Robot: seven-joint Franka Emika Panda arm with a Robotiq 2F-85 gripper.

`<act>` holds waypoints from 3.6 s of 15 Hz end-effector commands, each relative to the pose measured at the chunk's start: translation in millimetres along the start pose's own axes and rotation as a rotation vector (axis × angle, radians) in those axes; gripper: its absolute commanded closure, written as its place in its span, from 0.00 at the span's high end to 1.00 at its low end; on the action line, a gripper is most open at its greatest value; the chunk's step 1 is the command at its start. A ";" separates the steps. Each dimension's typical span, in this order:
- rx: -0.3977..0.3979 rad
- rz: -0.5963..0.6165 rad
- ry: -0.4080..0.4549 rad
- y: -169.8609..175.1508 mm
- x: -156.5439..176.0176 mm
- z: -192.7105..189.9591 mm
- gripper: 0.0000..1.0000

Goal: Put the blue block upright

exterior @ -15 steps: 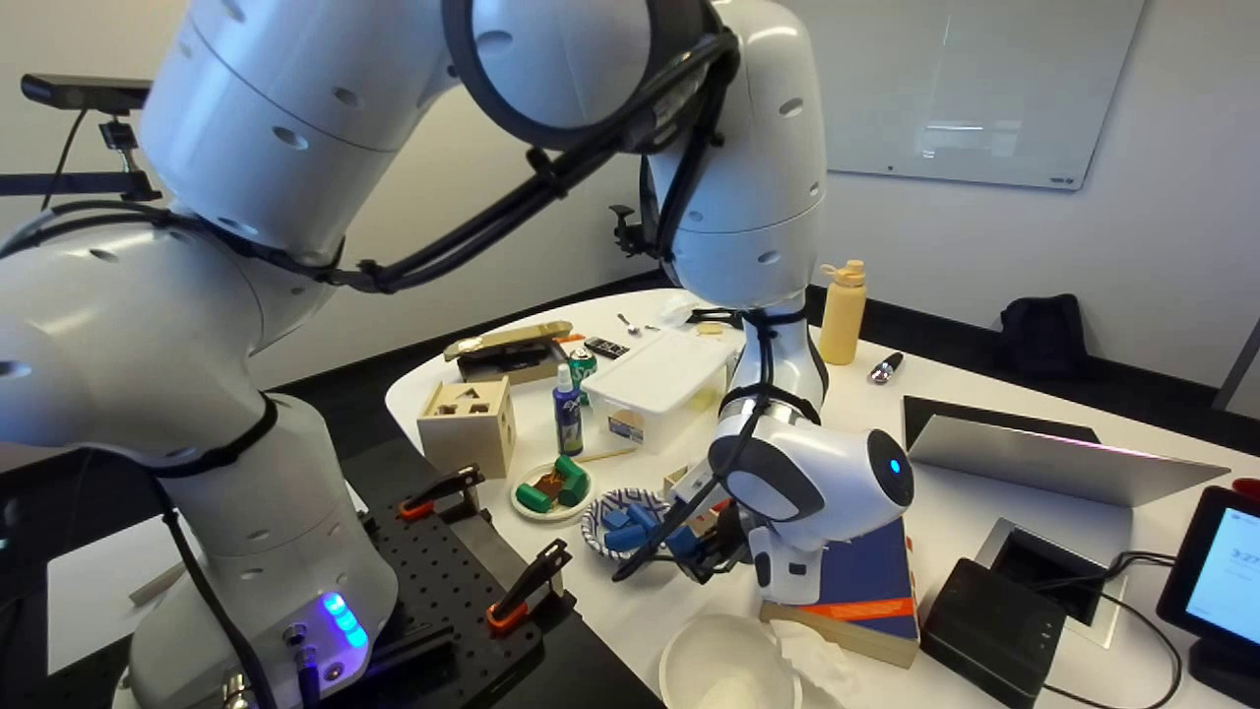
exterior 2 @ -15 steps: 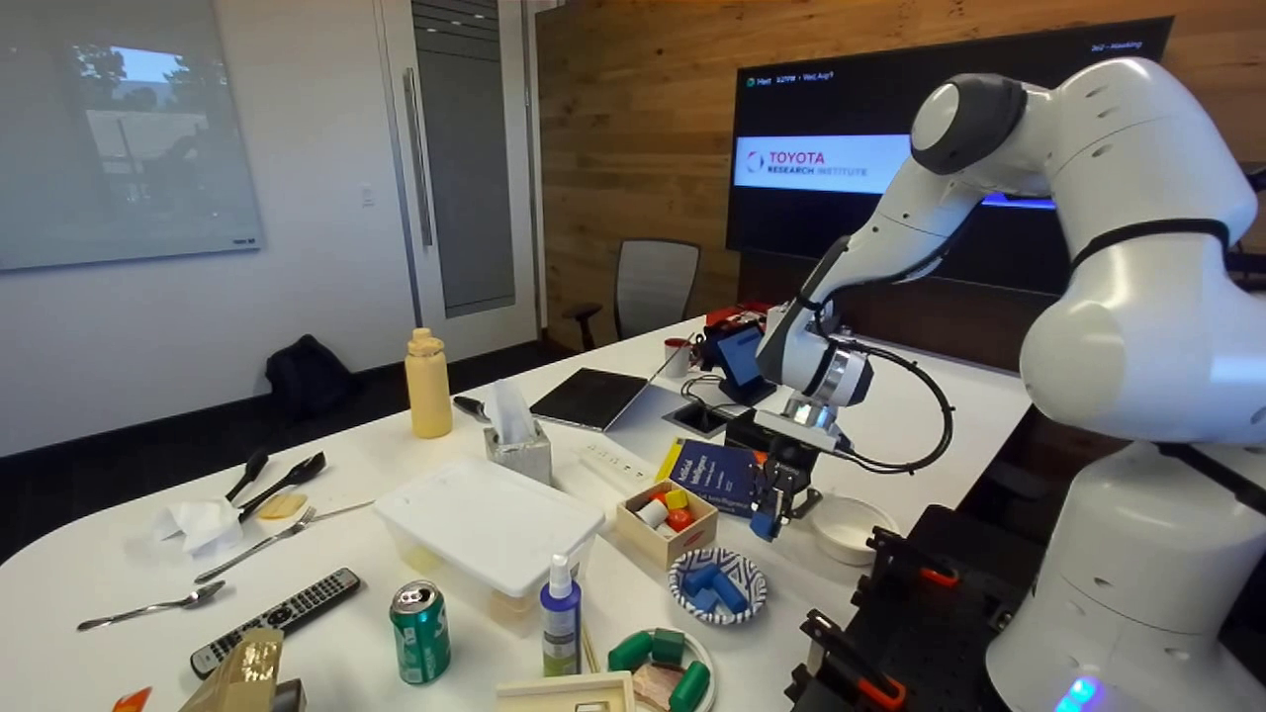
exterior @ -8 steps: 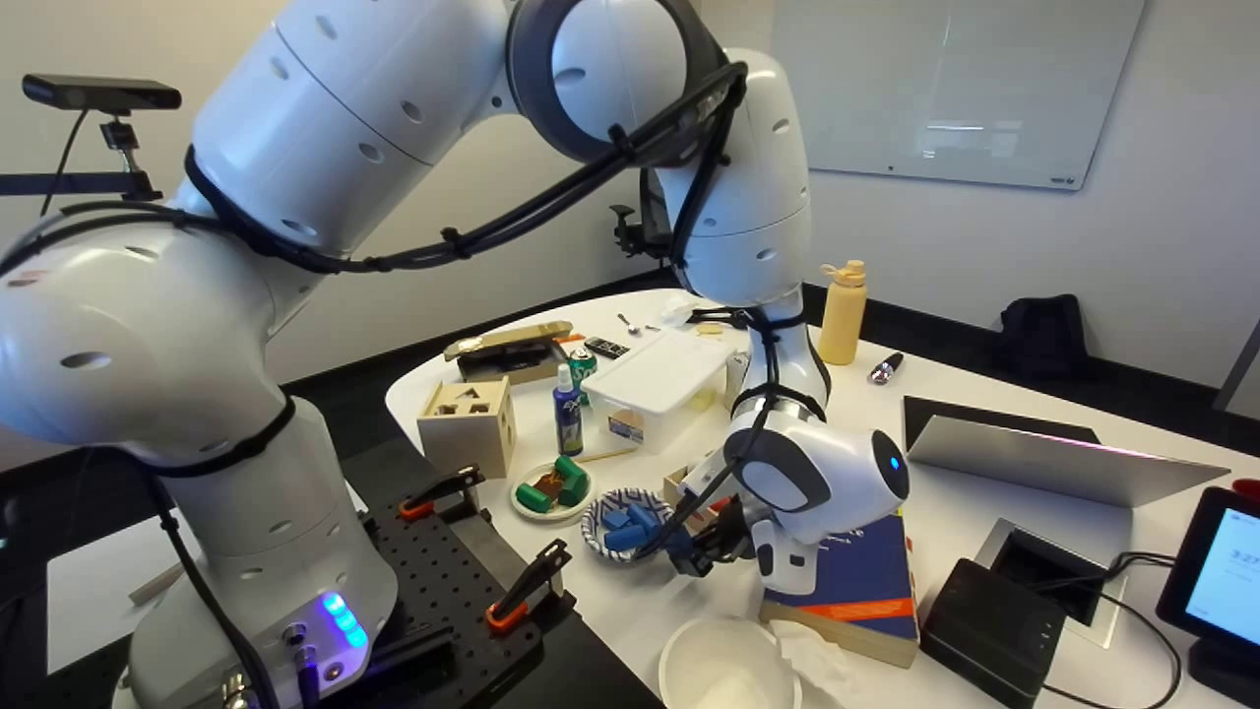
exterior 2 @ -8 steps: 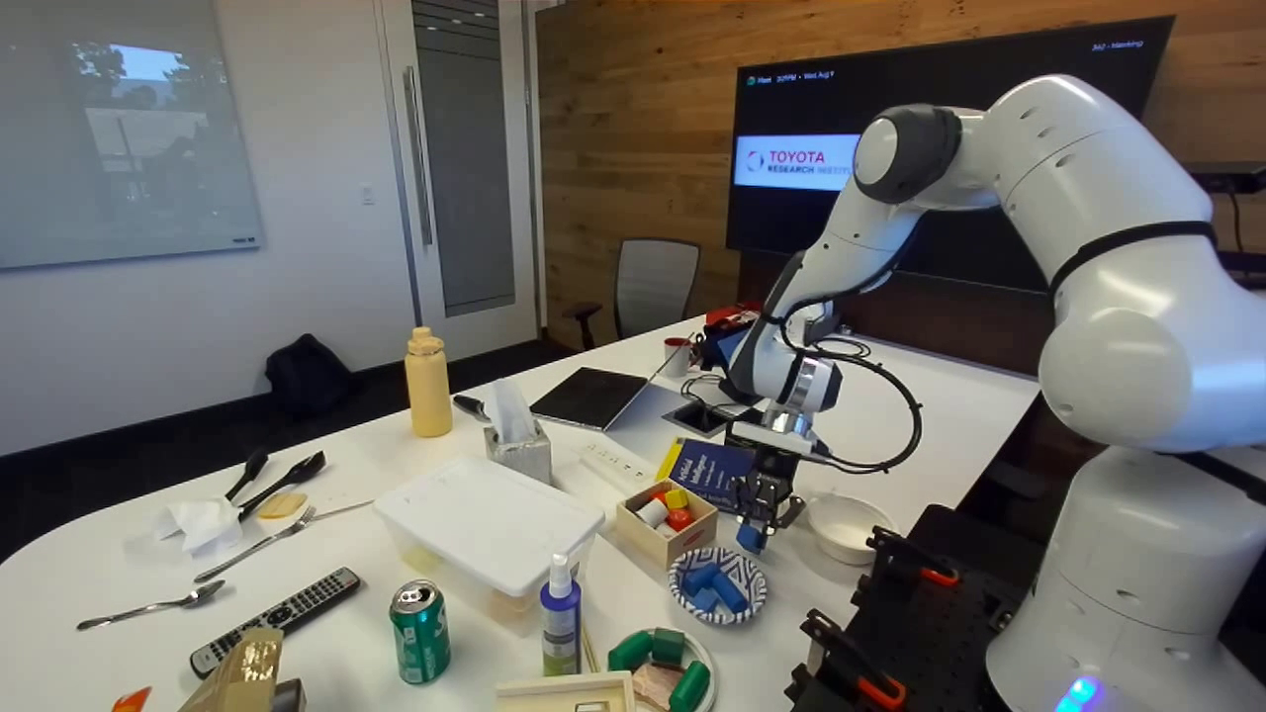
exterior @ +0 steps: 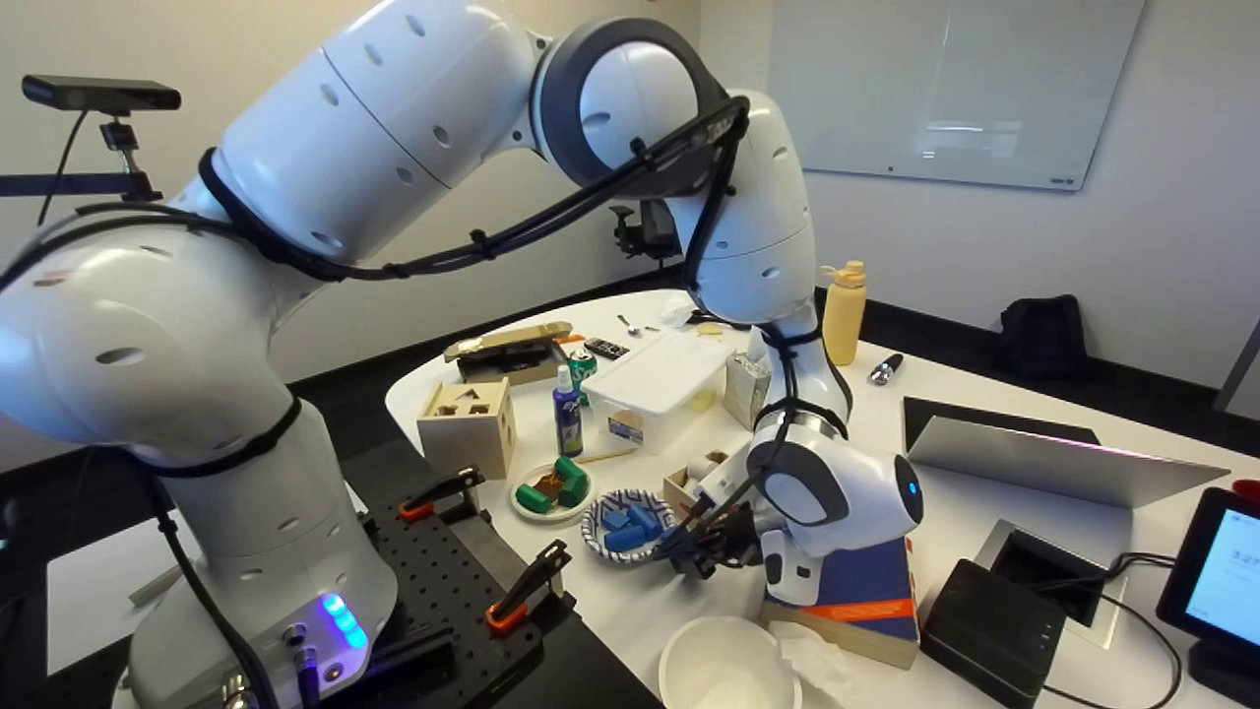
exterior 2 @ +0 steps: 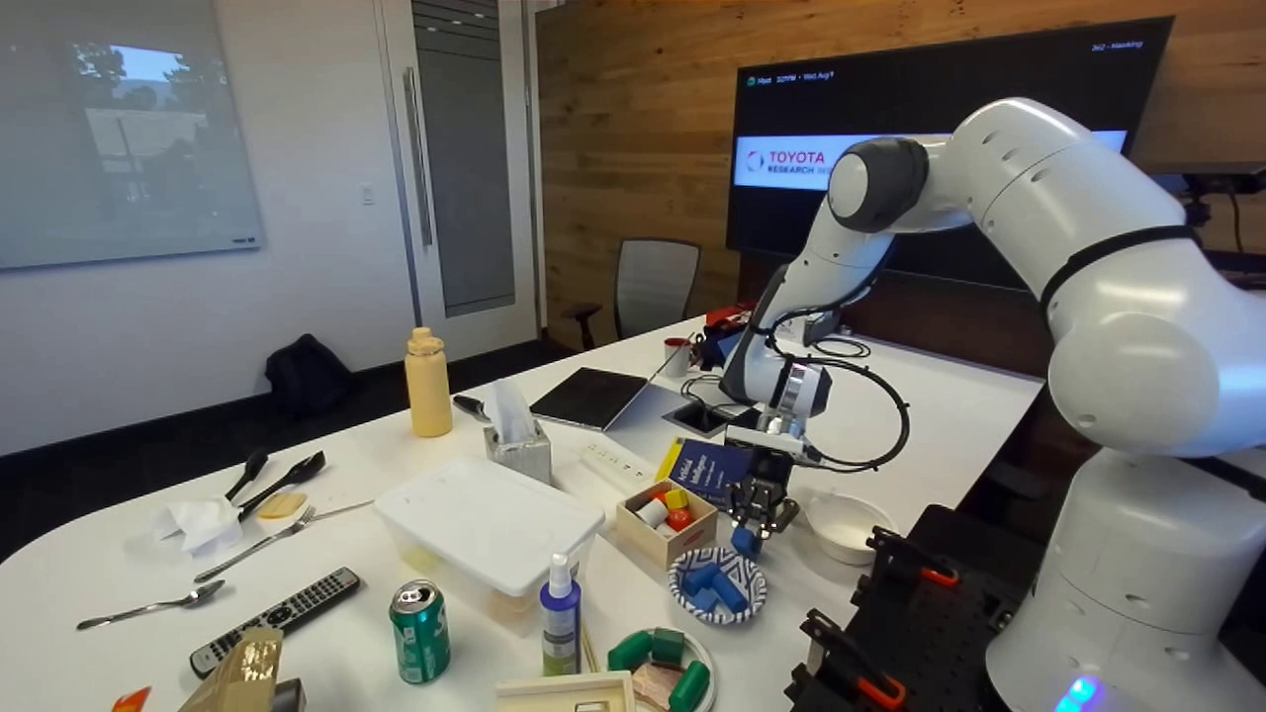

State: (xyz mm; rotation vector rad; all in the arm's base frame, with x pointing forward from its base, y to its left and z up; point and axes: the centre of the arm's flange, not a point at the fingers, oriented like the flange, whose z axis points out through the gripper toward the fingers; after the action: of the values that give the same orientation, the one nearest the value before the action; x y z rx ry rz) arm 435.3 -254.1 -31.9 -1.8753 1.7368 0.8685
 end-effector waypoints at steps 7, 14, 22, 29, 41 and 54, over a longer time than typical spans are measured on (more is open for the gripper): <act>0.004 0.017 -0.069 -5.6 27.0 -11.8 0.09; -0.006 0.000 -0.127 -14.3 36.7 1.3 0.09; 0.038 -0.040 -0.220 -9.9 56.7 5.8 0.09; 0.066 -0.047 -0.270 -6.4 70.0 2.5 0.09; 0.047 -0.076 -0.238 -11.8 64.7 -5.2 1.00; -0.283 -0.334 0.259 -22.0 -118.1 -101.7 1.00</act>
State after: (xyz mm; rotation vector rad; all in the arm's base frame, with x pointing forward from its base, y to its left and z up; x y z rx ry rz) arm 497.5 -267.2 58.2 -2.3116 1.4357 0.8915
